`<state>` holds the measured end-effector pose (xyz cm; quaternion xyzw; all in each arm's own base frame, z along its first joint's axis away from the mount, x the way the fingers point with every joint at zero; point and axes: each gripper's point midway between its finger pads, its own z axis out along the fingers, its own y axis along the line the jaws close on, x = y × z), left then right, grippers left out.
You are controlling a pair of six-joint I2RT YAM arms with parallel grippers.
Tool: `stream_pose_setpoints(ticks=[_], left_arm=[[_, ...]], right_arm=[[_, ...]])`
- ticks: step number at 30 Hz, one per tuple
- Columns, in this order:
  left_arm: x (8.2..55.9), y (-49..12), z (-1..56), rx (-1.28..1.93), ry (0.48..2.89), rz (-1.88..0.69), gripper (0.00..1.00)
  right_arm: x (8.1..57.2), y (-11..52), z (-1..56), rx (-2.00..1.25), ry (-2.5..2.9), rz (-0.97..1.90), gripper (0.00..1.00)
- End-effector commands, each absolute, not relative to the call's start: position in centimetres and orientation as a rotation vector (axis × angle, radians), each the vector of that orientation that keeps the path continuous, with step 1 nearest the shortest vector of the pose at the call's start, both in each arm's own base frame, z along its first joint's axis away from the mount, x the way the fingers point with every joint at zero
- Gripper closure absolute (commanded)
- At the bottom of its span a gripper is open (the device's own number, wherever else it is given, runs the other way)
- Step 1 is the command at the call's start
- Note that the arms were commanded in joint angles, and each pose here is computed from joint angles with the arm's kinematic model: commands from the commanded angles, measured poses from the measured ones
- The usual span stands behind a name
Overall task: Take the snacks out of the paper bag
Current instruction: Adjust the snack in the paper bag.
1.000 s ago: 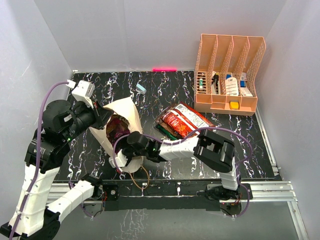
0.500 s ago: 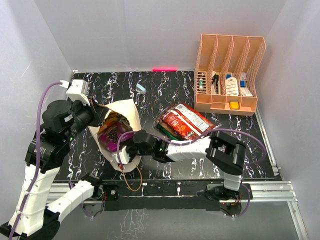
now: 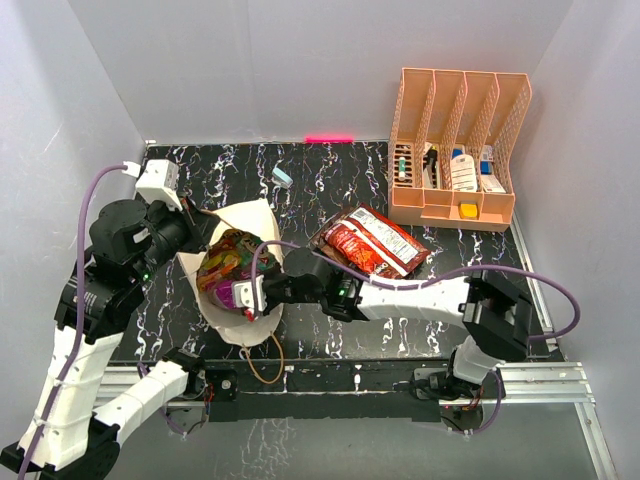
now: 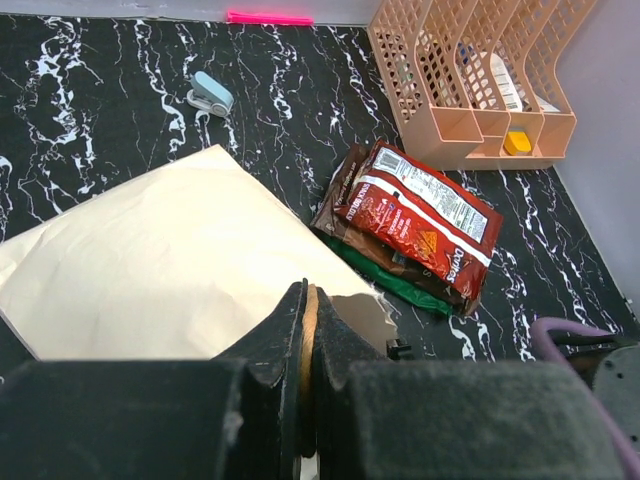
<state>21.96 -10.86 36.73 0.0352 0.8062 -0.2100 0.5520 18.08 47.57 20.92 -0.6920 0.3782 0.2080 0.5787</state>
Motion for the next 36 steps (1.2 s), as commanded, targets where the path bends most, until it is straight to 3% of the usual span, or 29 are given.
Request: stream_pose_setpoints(ticks=[1, 12, 18, 24, 31, 33, 36], left_arm=[[22.2, -11.2, 37.4, 0.078, 1.881, -0.516, 1.00], [22.8, -12.2, 36.4, 0.058, 1.926, -0.563, 1.00], [22.7, -12.7, 36.6, 0.060, 1.927, -0.600, 1.00], [22.4, -12.5, 36.9, 0.057, 1.918, -0.601, 1.00], [21.6, -13.9, 36.8, 0.123, 1.903, -0.689, 1.00], [21.3, -14.4, 36.8, 0.150, 1.896, -0.719, 1.00], [21.3, -14.4, 36.9, 0.151, 1.896, -0.716, 1.00]], right_arm=[[16.7, 47.3, 30.7, -1.419, 0.828, 0.640, 0.93], [16.8, 45.7, 35.0, -1.223, 1.021, 0.776, 0.93], [17.1, 46.8, 32.2, -1.376, 0.895, 0.625, 0.93], [15.7, 48.5, 25.7, -1.592, 0.797, 0.463, 0.93], [13.7, 48.0, 20.1, -1.694, 0.858, 0.460, 0.92], [13.5, 47.5, 18.7, -1.708, 0.897, 0.474, 0.87], [13.3, 46.8, 17.1, -1.713, 0.933, 0.468, 0.61]])
